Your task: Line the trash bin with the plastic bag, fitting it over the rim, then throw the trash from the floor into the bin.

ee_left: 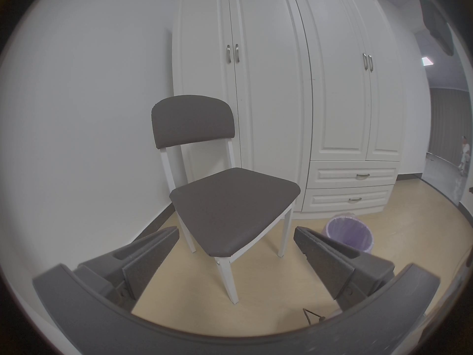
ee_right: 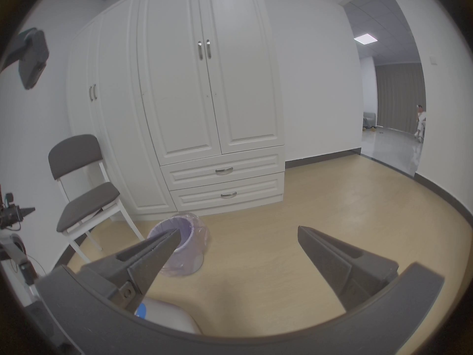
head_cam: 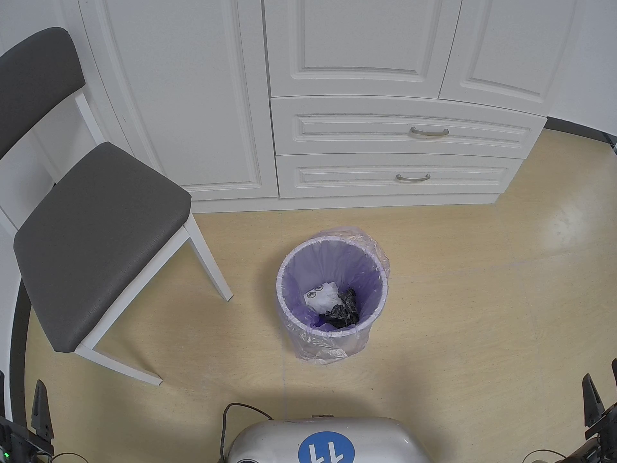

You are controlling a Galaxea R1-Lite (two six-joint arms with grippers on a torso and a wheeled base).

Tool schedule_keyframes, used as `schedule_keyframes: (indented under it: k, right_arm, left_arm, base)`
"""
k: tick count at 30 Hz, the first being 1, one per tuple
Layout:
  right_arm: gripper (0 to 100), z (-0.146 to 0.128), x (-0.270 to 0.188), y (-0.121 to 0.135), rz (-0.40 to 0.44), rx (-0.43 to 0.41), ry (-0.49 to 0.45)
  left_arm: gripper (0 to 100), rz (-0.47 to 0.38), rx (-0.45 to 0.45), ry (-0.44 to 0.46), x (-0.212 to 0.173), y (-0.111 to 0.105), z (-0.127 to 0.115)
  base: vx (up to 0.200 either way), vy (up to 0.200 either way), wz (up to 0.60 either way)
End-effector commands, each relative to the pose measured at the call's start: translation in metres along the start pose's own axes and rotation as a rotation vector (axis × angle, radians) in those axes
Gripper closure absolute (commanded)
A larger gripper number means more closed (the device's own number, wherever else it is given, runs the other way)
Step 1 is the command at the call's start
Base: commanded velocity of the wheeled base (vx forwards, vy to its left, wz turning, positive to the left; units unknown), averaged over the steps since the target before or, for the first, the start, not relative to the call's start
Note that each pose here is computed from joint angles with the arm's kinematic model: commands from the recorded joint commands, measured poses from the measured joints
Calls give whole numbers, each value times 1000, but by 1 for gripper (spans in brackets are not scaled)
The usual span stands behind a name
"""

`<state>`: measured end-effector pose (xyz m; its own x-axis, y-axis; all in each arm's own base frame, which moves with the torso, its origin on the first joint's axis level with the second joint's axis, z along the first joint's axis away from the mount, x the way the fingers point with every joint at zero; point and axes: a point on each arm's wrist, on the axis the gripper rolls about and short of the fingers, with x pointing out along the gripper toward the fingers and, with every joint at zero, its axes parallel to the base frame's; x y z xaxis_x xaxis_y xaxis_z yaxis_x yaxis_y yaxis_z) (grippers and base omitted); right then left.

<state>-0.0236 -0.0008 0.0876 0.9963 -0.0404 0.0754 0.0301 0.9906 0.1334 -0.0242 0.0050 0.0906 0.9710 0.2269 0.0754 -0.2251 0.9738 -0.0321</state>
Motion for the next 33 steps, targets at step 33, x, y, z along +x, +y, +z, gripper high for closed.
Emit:
schedule_keyframes:
  k: [33]
  right_arm:
    - [0,-12,0,-1,41,-123,77]
  left_arm:
    - [0,-237,17,80,-1,-5,-15]
  base:
    - [0,0,0]
